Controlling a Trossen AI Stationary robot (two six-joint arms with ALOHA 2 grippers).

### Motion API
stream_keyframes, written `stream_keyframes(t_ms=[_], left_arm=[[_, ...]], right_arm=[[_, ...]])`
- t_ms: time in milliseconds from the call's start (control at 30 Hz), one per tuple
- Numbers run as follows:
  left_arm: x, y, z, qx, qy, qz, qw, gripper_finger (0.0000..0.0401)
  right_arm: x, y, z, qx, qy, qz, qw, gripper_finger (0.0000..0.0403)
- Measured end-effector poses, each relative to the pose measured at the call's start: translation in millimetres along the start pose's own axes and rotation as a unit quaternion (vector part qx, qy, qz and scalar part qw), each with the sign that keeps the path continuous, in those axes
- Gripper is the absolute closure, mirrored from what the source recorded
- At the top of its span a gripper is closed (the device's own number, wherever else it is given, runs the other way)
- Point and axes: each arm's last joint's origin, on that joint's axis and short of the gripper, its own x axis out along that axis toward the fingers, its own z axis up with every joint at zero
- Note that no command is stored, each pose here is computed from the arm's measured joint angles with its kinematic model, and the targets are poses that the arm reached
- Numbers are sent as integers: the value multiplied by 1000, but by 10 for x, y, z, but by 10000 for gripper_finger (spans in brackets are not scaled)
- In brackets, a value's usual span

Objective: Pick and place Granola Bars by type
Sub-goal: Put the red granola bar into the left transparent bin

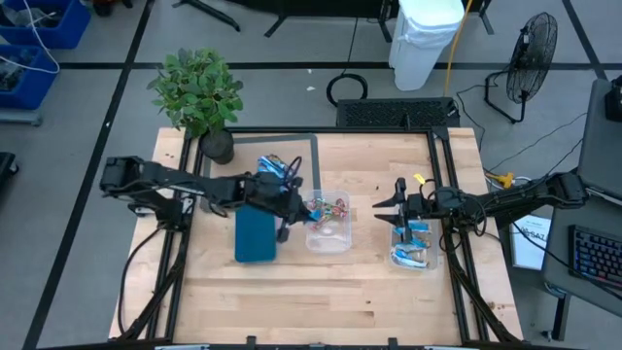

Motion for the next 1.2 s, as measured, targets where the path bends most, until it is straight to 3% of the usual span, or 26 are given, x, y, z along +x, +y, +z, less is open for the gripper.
stream_keyframes(t_ms=[600,800,1033,1200], left_arm=[[359,141,-270,-37,-20,-20,999,381],[424,147,-355,-50,-7,-19,999,394],[422,168,-317,-50,-22,22,998,342],[421,169,-302,-47,-28,22,998,336]], right_arm=[[0,-6,-3,-3,2,-10,1000,289],[0,-6,-3,-3,2,-10,1000,289],[0,-6,-3,-3,2,-10,1000,289],[0,-6,-3,-3,2,-10,1000,289]])
